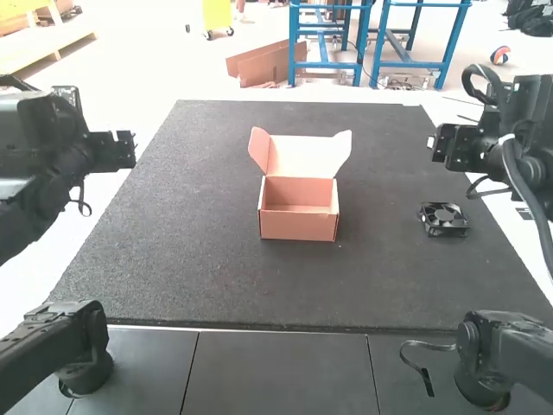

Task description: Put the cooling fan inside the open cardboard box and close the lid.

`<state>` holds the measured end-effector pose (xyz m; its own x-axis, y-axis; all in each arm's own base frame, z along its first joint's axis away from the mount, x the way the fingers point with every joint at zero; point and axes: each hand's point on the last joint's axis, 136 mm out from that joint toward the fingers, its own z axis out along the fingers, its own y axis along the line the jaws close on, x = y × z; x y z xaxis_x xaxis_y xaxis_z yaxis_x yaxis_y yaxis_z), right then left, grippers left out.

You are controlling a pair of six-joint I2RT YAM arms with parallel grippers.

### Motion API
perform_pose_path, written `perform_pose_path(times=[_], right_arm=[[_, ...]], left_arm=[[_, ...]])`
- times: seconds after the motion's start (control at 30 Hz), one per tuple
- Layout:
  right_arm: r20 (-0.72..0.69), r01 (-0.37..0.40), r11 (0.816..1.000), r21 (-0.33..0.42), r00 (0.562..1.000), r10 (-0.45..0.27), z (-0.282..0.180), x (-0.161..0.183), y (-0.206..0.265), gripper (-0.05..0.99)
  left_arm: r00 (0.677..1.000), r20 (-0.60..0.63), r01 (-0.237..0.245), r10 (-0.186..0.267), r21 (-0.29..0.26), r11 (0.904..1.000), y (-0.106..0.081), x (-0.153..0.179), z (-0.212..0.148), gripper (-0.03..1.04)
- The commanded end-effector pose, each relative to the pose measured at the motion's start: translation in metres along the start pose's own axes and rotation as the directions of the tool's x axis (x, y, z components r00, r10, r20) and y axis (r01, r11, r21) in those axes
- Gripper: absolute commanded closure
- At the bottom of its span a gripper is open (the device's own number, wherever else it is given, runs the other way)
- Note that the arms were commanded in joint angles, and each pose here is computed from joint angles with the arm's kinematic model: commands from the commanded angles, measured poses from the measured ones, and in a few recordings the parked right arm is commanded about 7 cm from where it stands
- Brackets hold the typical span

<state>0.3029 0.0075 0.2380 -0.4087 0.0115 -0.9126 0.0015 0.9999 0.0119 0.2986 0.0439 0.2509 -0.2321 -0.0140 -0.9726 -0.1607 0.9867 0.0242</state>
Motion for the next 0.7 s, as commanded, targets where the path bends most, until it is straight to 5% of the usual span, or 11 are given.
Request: perform_pose_path(times=[0.0,0.1,0.27,0.4,0.5,0.67], right_arm=[[-0.014,0.041,0.999,0.033,0.999,-0.041,0.0,-0.016,-0.007,0.02],[-0.036,0.046,0.998,0.031,0.998,-0.044,-0.002,-0.022,-0.006,0.02],[0.038,0.043,0.988,0.147,0.998,-0.049,0.005,-0.057,-0.025,0.03],[0.008,0.068,0.97,0.235,0.997,-0.072,0.025,-0.065,-0.04,0.03],[-0.084,0.138,0.963,0.23,0.989,-0.122,0.043,-0.054,-0.042,0.04],[-0.29,0.155,0.972,0.179,0.952,-0.099,0.055,-0.016,-0.045,0.03]], left_arm=[[1.0,-0.013,-0.012,0.012,-0.01,0.9999,0.002,-0.025,0.0,0.04],[0.999,-0.021,-0.043,0.042,-0.025,0.9988,0.004,-0.035,0.005,0.04],[0.992,-0.087,-0.093,0.091,-0.018,0.9955,-0.001,-0.037,0.023,0.04],[0.981,-0.152,-0.115,0.122,0.058,0.9917,-0.025,-0.024,0.032,0.04],[0.974,-0.168,-0.128,0.148,0.125,0.9839,-0.048,-0.012,0.034,0.04],[0.975,-0.155,-0.121,0.158,0.224,0.9671,-0.085,-0.014,0.027,0.04]])
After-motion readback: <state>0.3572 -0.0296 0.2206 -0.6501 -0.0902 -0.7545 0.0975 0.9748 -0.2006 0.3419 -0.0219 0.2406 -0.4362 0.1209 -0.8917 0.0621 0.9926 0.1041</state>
